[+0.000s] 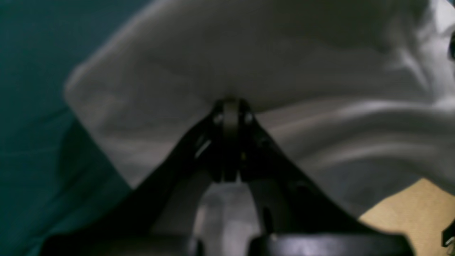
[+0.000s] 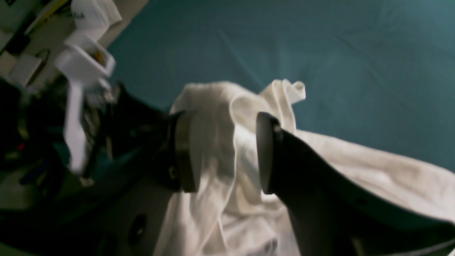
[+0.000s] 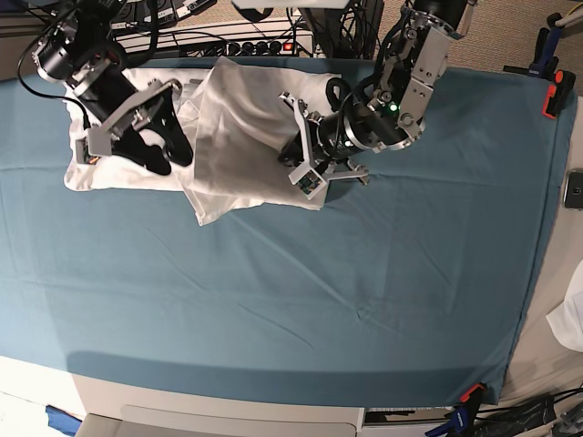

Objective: Fold the T-shirt properly

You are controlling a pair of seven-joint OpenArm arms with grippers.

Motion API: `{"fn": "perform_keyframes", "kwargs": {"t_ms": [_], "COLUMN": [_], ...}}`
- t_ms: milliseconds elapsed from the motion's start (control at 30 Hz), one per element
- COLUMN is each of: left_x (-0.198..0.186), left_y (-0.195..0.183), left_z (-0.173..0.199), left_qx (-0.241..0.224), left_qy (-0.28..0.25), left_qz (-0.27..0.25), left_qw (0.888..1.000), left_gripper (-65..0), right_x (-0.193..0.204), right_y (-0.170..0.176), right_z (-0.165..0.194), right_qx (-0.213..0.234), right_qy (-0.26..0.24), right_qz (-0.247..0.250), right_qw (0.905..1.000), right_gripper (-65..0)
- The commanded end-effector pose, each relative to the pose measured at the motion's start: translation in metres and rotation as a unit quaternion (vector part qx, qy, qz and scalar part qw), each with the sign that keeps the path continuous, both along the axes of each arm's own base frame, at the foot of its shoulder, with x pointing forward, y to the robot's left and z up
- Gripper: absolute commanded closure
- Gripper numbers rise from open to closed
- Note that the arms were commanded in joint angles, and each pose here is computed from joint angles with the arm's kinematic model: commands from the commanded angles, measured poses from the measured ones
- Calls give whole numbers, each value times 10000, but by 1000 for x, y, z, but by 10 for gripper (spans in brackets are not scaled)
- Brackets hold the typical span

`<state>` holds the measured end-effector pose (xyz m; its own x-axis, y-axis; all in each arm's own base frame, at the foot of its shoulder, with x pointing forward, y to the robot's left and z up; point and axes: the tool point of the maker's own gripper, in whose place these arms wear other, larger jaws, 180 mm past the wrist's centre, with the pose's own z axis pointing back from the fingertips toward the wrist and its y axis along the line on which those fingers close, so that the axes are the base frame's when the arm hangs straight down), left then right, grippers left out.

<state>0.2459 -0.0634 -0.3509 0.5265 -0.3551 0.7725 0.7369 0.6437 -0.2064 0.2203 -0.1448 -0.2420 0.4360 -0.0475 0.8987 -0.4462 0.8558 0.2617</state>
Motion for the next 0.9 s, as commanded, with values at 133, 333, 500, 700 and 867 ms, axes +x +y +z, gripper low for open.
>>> {"fn": "perform_keyframes", "kwargs": {"t_ms": [133,333,500,700,867], "left_x": [5,5,6,6,5], "left_y": [-5,-4,-3,-3,-3], "left_z": [10,9,8,8,8], "left_qx": [-183,-170,-116,-117,-98], "left_qy": [-129,-122,-142,-141,-125], "left_qz": [5,4,9,9,2], "left_qw": [9998,9998,9998,9998,9999], "left_gripper": [0,0,0,0,0], "right_x": [8,10,16,30,49], "right_y": [41,92,99,90,89], "right_z": [13,7,-13,-75,-113], "right_qx": [397,446,-86,30,268], "right_qy": [-301,-327,-275,513,1030], "right_qz": [416,906,854,687,637], "right_qw": [9979,9943,9959,9963,9923], "right_gripper": [-23,0,0,0,0]}}
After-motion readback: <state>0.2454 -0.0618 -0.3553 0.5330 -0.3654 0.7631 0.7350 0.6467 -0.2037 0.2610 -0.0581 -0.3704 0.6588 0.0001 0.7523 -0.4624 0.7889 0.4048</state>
